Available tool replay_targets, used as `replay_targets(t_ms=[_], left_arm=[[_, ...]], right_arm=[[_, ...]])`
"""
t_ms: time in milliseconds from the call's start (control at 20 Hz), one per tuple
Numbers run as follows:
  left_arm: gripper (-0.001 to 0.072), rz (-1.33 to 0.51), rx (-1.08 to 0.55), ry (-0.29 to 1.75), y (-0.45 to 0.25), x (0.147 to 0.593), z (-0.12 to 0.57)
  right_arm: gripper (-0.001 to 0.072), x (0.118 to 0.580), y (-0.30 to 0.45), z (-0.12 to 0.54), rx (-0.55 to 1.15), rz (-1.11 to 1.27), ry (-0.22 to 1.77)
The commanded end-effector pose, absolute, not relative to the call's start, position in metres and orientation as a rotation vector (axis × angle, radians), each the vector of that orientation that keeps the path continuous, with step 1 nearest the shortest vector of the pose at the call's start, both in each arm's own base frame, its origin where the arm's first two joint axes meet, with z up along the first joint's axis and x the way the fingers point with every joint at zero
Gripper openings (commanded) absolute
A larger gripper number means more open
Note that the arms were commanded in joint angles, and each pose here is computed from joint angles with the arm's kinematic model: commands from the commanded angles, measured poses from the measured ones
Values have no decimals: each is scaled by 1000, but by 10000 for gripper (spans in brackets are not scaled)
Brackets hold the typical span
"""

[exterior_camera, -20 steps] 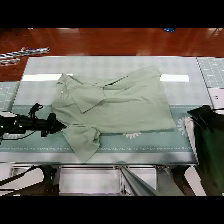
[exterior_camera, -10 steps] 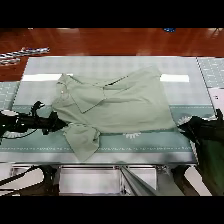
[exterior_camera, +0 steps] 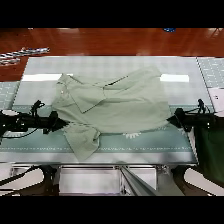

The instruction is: Fold the shirts.

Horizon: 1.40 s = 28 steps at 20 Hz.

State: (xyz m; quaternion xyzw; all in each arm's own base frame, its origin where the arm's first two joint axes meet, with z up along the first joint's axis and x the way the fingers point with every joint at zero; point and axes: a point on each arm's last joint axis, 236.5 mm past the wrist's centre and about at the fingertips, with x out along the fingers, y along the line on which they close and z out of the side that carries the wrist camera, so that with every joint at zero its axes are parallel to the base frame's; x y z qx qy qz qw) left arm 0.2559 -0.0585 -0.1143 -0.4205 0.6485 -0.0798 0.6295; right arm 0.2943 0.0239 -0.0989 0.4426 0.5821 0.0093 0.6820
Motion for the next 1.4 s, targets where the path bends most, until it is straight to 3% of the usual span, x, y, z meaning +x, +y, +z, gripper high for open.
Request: replay_targets(t_ms=[0, 150, 350, 550, 650, 800, 1100, 1250, 1350], left_arm=[[18, -196, -953, 1432, -54, 274, -101], [18, -316, -953, 1218, -50, 333, -20], [19, -528, -839, 667, -42, 409, 198], [18, -651, -475, 221, -57, 381, 411], [18, -621, -293, 78, -63, 349, 476], [18, -401, -83, -34, -47, 302, 523], [18, 1, 51, -76, -18, 198, 535], [18, 55, 69, -33, -5, 161, 516], [18, 47, 35, 78, 5, 161, 480]], right_arm=[[24, 331, 55, -68, 880, 193, 1288], [24, 373, 71, 14, 744, 374, 1191], [24, 442, 53, 197, 595, 408, 792], [24, 416, 63, 367, 367, 488, 480], [24, 384, 60, 420, 255, 444, 355], [24, 326, 45, 460, 116, 301, 244], [24, 216, 26, 480, -7, 95, 184], [24, 183, 17, 469, 8, 18, 217], [24, 176, 16, 456, 23, 5, 245]])
